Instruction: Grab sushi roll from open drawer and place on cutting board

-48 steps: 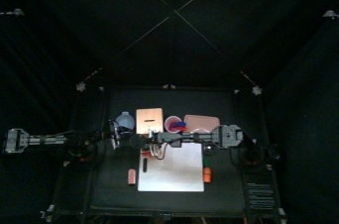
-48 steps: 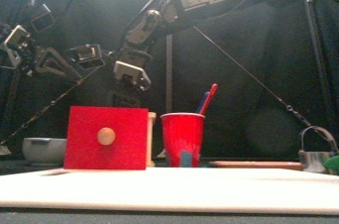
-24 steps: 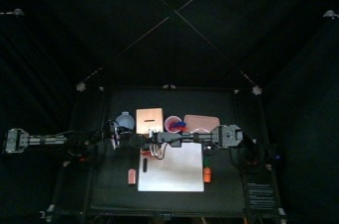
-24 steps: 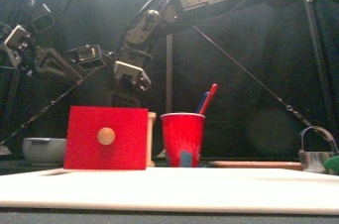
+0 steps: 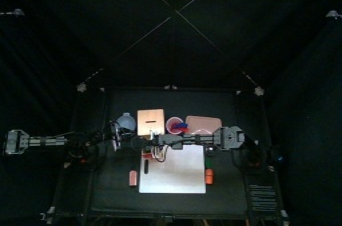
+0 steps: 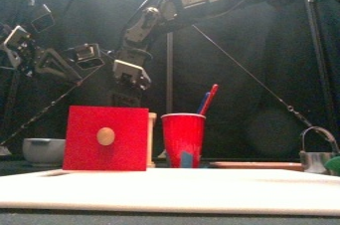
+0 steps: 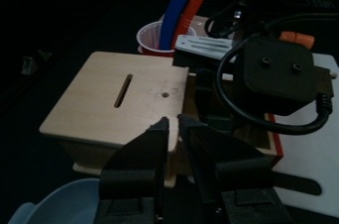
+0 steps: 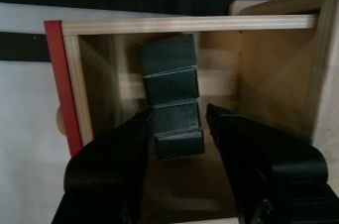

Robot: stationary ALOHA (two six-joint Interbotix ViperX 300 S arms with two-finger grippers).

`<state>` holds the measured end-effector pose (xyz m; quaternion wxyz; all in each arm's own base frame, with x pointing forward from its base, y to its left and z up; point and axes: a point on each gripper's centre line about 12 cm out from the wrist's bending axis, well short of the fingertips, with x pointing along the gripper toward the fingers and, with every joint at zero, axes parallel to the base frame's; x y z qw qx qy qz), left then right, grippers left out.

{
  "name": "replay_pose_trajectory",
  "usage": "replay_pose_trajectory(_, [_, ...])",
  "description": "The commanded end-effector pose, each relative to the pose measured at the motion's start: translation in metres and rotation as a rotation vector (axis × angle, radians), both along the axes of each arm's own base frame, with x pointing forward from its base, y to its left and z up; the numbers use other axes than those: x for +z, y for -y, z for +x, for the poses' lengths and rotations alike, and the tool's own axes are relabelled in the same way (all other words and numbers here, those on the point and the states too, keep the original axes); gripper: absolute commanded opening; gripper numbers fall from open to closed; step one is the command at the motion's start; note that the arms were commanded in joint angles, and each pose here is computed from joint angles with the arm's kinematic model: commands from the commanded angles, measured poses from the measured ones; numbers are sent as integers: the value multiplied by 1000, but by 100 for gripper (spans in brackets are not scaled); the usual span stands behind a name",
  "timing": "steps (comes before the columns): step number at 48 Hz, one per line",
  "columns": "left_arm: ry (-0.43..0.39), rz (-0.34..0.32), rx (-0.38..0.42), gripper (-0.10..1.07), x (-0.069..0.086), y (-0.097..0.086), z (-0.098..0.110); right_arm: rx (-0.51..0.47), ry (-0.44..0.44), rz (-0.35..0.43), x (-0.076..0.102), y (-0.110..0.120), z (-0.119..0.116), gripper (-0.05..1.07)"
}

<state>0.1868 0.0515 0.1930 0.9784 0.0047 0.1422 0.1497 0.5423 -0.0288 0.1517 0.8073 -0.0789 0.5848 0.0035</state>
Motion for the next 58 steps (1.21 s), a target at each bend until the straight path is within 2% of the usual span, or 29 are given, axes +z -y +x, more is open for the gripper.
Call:
replay_pose_trajectory(1, [15, 7, 3, 60, 6, -1, 3, 14, 13, 3, 13, -10, 1, 83])
replay_pose_trajectory(15, [16, 6, 4, 60, 6, -1, 3, 4, 18, 0, 13, -9, 2, 83])
replay_pose_trajectory(46, [16, 6, 4, 60, 6, -1, 3, 4, -19, -9, -7, -1, 1, 83])
replay_pose_trajectory(51, [14, 5, 4, 60, 5, -1, 3, 2, -22, -7, -6, -1, 0, 82])
replay_pose_trajectory(58, [16, 5, 3, 60, 6, -1, 3, -10, -4, 25, 6, 1, -2, 82])
